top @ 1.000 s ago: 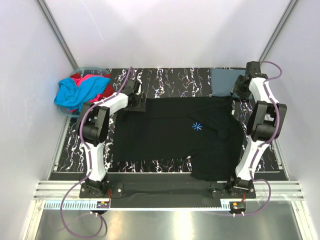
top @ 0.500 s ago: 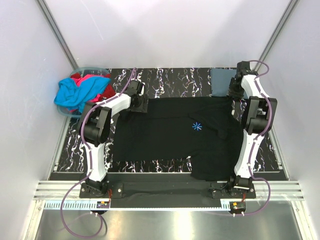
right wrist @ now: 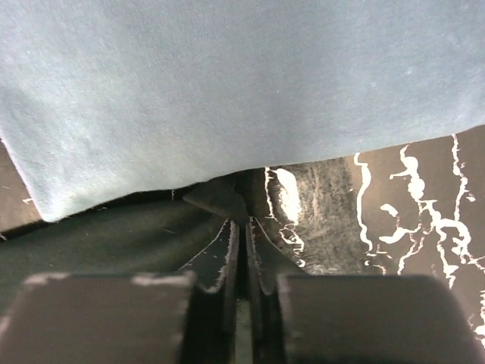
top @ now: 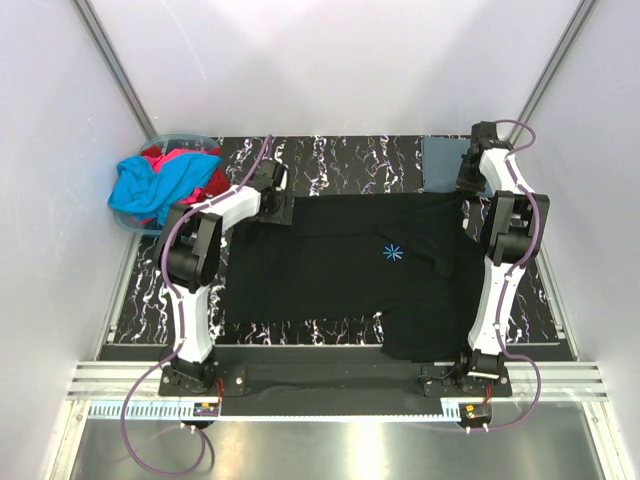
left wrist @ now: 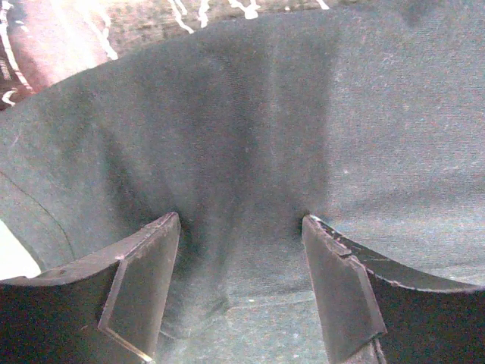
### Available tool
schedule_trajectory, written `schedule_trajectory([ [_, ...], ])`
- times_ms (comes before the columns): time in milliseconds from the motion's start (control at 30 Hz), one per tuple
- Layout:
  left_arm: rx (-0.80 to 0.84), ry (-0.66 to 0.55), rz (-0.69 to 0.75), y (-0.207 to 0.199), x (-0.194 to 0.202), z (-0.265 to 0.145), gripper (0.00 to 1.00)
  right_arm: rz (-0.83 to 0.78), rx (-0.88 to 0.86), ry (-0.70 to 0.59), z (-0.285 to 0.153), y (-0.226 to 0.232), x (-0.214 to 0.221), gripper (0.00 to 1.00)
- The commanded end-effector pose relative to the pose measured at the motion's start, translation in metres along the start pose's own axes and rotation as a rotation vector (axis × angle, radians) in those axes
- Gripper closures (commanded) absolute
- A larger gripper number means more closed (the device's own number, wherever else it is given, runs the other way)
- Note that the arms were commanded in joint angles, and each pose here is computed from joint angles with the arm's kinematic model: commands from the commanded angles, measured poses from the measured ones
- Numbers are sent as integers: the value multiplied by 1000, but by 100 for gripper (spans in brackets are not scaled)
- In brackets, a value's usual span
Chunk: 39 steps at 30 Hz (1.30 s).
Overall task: Fold and stack the t-shirts
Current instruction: Fold the tshirt
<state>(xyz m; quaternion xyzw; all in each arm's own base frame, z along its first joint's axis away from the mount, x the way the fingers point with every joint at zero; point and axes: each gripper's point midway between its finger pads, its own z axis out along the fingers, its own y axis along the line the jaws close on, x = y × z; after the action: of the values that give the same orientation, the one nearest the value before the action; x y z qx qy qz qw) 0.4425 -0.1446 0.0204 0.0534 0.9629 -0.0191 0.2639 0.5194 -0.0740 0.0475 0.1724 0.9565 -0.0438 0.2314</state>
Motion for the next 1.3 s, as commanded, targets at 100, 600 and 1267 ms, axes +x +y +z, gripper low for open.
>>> schedule_trajectory([
  [100,-140,-11,-15,57,-24,-13,28,48,-50,-84,-19,7,-21,100],
  [600,-138,-34,-95,94,-47,-16,28,436,-577,-68,-36,15,-15,92],
  [1267,36,-53,-83,32,-52,-6,28,848,-1181,-165,-71,32,-8,100],
])
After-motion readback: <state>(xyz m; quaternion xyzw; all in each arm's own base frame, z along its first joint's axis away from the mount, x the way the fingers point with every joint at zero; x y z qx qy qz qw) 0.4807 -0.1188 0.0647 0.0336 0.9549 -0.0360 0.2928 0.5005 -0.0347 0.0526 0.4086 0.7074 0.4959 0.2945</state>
